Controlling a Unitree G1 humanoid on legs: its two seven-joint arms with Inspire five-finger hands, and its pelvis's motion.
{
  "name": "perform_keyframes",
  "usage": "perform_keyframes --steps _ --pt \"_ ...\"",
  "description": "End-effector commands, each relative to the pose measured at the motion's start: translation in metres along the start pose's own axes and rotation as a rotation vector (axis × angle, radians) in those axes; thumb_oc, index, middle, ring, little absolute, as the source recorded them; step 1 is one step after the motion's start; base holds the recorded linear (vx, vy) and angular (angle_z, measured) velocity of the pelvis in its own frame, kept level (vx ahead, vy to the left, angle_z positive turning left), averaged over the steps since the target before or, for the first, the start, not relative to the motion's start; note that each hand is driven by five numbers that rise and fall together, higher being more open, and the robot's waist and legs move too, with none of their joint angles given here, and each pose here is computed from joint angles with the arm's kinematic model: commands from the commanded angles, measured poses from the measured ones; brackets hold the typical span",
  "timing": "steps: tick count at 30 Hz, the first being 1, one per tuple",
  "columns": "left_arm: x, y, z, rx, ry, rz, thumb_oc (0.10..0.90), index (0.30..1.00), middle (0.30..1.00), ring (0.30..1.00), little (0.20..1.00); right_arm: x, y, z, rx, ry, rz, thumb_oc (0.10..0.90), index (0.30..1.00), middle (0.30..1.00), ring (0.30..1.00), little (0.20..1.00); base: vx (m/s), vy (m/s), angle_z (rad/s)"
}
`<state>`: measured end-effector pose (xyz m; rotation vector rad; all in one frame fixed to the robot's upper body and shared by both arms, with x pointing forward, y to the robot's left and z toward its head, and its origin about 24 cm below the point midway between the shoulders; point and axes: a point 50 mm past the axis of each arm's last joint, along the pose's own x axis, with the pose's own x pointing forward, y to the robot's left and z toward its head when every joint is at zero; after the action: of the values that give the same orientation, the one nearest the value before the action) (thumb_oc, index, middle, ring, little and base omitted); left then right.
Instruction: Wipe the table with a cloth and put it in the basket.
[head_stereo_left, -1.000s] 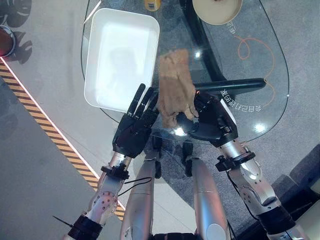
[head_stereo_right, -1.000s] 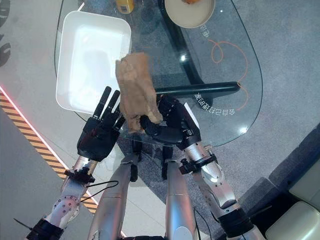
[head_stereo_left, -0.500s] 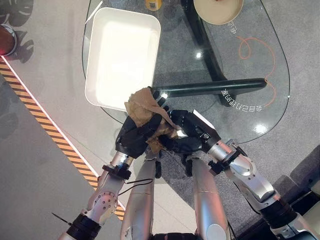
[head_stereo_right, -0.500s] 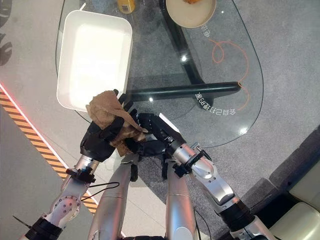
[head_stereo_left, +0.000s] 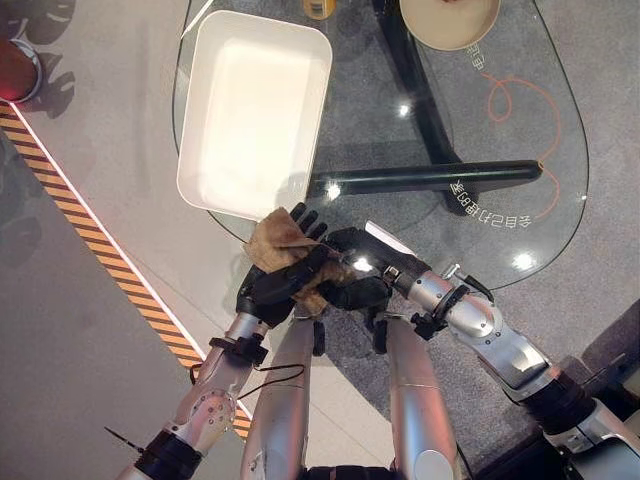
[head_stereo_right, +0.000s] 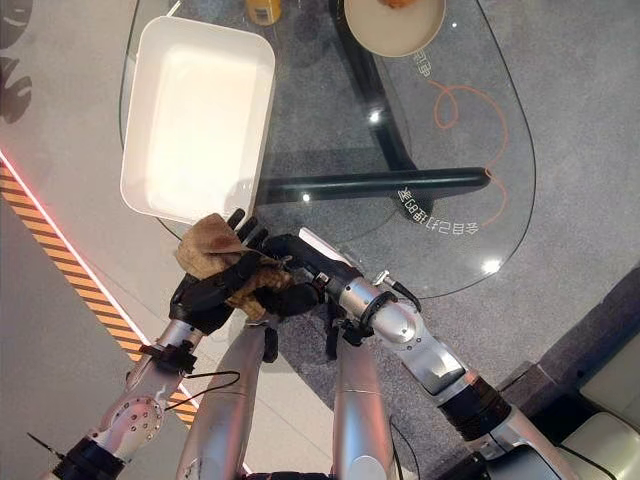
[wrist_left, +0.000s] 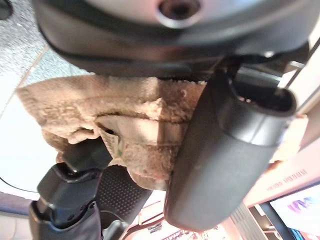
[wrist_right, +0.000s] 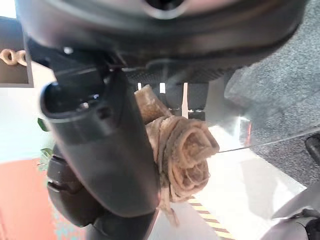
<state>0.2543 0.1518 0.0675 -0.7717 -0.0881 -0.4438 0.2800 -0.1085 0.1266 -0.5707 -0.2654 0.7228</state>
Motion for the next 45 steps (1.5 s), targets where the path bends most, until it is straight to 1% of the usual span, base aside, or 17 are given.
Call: perform_keyframes --steps 1,3,4,5,6,16,32,36,37,38,45 --pt "0.015 -0.053 0.026 -0.050 -0.203 -0.321 0.800 0.900 0.900 0.900 0.900 0.006 0.017 0.028 -0.052 -0.139 0.073 0.100 0.300 0.300 0.300 0.200 0.00 0.000 0.00" --pt "0.015 -0.053 0.029 -0.091 -0.239 -0.323 0.800 0.900 0.900 0.900 0.900 0.006 0.016 0.027 -0.047 -0.132 0.054 0.100 0.300 0.300 0.300 0.200 0.00 0.000 0.00" --pt "0.014 -0.053 0.031 -0.115 -0.266 -0.332 0.679 0.796 0.796 0.796 0.779 0.006 0.015 0.027 -0.042 -0.131 0.042 0.100 0.300 0.300 0.300 0.200 0.00 0.000 0.00" --pt "0.014 -0.054 0.032 -0.129 -0.280 -0.337 0.347 0.512 0.512 0.512 0.447 0.006 0.014 0.026 -0.038 -0.130 0.035 0.100 0.300 0.300 0.300 0.200 0.00 0.000 0.00" --pt "0.013 -0.053 0.033 -0.158 -0.304 -0.343 0.100 0.300 0.300 0.300 0.200 0.005 0.013 0.025 -0.029 -0.129 0.020 0.100 0.300 0.300 0.300 0.200 0.00 0.000 0.00" --pt "0.010 -0.049 0.036 -0.345 -0.429 -0.357 0.100 0.300 0.300 0.300 0.200 0.004 0.010 0.024 0.018 -0.132 -0.037 0.100 0.300 0.300 0.300 0.200 0.00 0.000 0.00" --pt "0.009 -0.050 0.035 -0.372 -0.461 -0.375 0.100 0.300 0.300 0.300 0.200 0.002 0.005 0.024 0.041 -0.142 -0.077 0.100 0.300 0.300 0.300 0.200 0.00 0.000 0.00" --pt "0.009 -0.049 0.036 -0.370 -0.465 -0.372 0.100 0.300 0.300 0.300 0.200 0.000 0.001 0.026 0.062 -0.165 -0.133 0.100 0.300 0.300 0.300 0.200 0.00 0.000 0.00" --pt "0.009 -0.050 0.036 -0.370 -0.468 -0.372 0.100 0.300 0.300 0.300 0.200 -0.001 -0.001 0.027 0.073 -0.177 -0.144 0.270 0.446 0.446 0.446 0.370 0.00 0.000 0.00" --pt "0.009 -0.049 0.037 -0.369 -0.471 -0.368 0.100 0.300 0.300 0.300 0.200 -0.002 -0.004 0.032 0.100 -0.227 -0.180 0.800 0.900 0.900 0.900 0.900 0.00 0.000 0.00" --pt "0.006 -0.050 0.035 -0.365 -0.480 -0.359 0.100 0.300 0.300 0.300 0.200 -0.012 -0.015 0.045 0.189 -0.346 -0.289 0.800 0.900 0.900 0.900 0.900 0.00 0.000 0.00"
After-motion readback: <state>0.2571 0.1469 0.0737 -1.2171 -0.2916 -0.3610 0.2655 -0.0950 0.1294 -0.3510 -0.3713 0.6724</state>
